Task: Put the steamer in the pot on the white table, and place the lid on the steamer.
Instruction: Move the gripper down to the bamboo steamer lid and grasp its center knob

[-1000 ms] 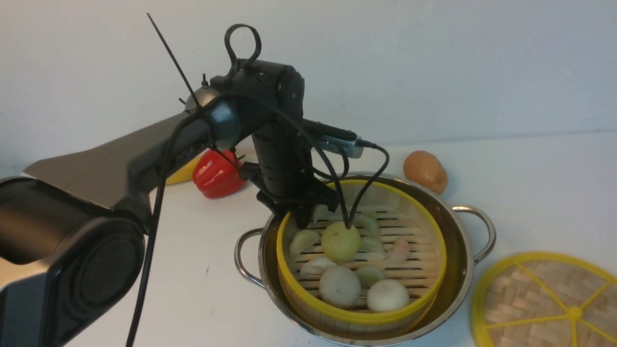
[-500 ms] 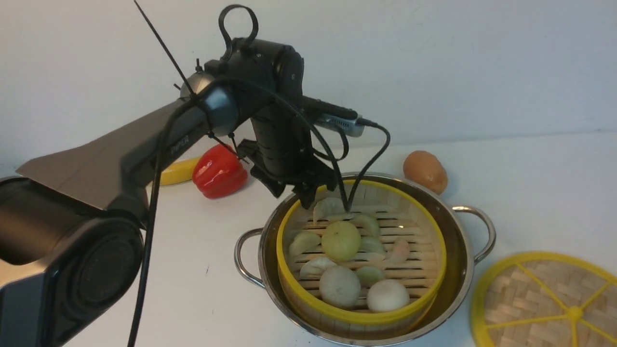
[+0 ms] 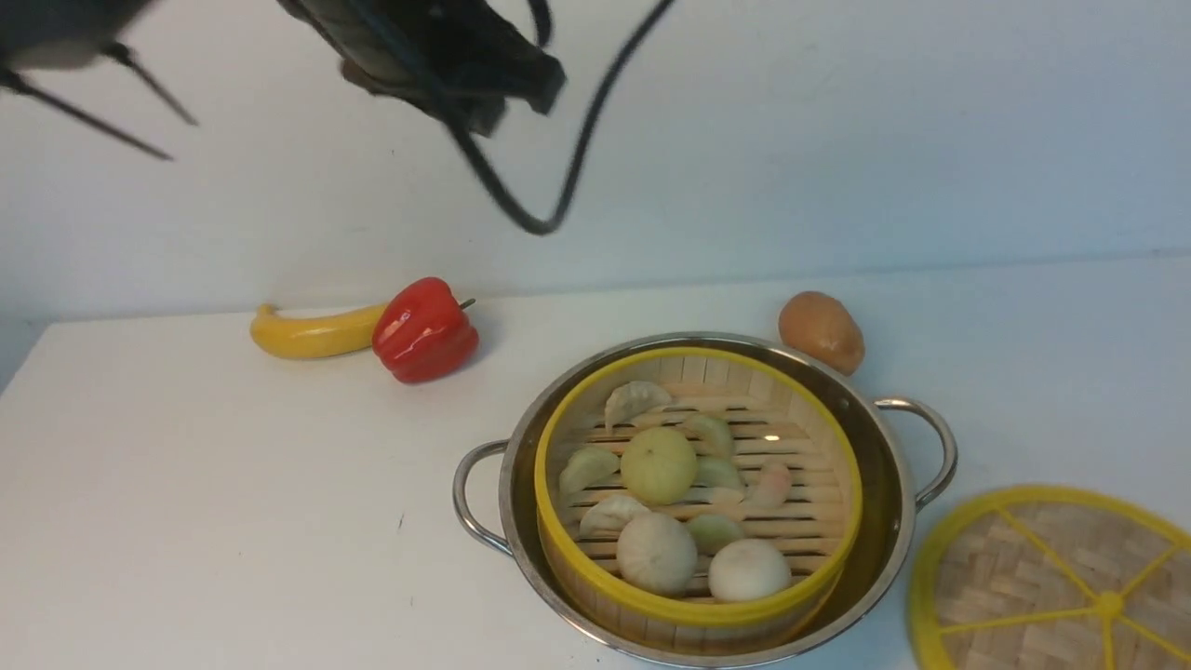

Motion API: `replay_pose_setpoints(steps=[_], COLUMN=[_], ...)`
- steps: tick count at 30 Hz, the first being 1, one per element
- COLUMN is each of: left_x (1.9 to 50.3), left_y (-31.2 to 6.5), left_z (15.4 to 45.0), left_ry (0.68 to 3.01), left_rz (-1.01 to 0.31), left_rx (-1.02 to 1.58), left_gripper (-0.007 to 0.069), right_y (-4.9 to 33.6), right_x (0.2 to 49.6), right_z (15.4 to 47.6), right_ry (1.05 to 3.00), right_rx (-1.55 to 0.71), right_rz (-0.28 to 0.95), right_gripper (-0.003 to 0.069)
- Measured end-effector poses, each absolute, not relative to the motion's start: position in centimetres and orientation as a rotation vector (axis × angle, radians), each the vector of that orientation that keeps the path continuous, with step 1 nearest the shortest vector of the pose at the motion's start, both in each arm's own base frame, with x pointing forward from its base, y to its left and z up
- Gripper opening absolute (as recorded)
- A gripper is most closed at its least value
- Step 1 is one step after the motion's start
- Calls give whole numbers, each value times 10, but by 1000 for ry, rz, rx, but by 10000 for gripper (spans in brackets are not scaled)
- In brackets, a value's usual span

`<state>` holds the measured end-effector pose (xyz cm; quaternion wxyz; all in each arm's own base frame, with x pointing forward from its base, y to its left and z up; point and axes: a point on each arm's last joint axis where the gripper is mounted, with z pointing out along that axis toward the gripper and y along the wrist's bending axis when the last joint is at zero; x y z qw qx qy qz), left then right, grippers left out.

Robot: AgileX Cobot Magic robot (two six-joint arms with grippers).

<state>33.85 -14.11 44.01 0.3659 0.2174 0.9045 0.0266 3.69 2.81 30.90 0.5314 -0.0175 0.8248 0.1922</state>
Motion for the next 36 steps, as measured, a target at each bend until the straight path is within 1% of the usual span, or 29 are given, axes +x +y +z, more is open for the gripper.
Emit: replay_pose_setpoints(steps=[2,4,5,7,9,10,11,13,14,15,16,17,20,22,24,27,30,32,36], left_x=[314,281,260,224,194,170,170,137,114,103,101,86,75,63,55,47,42,37,29], left_y=[-125,-104,-91,-71,-56,-45,-45,-31,-21,-16,-15,-8,-2,2,3,5,7,8,9], left_z=[454,464,465,460,455,442,442,430,419,411,410,396,383,371,367,358,348,335,318], left_ry=[2295,2276,2272,2277,2267,2250,2250,2173,2120,2102,2099,2091,2094,2101,2092,2077,2051,2020,1976], left_rz=[121,176,198,218,204,180,180,125,86,72,70,60,51,16,-20,-56,-65,-81,-120], left_rx=[536,489,454,398,351,322,322,279,248,234,232,216,197,172,166,166,175,183,189], left_gripper=[61,6,-11,-22,-21,-20,-20,-12,-11,-11,-11,-10,-9,-4,-2,-1,0,0,0], right_y=[28,28,28,28,28,29,29,29,30,30,30,31,30,28,26,24,23,22,22], right_x=[37,37,38,41,46,50,51,61,70,76,77,88,105,127,145,172,192,204,219], right_z=[309,309,309,309,307,306,306,303,301,301,301,303,306,309,307,301,294,287,274], right_ry=[1968,1967,1970,1984,2007,2032,2036,2087,2131,2158,2165,2218,2309,2450,2574,2709,2765,2786,2818], right_rx=[-42,-42,-41,-36,-32,-29,-28,-34,-50,-63,-63,-97,-137,-175,-174,-170,-161,-162,-157], right_rz=[459,458,459,459,460,459,460,452,439,430,429,407,372,307,268,213,182,164,151], right_gripper=[244,244,244,244,244,244,244,244,244,244,244,244,244,244,244,244,244,244,244])
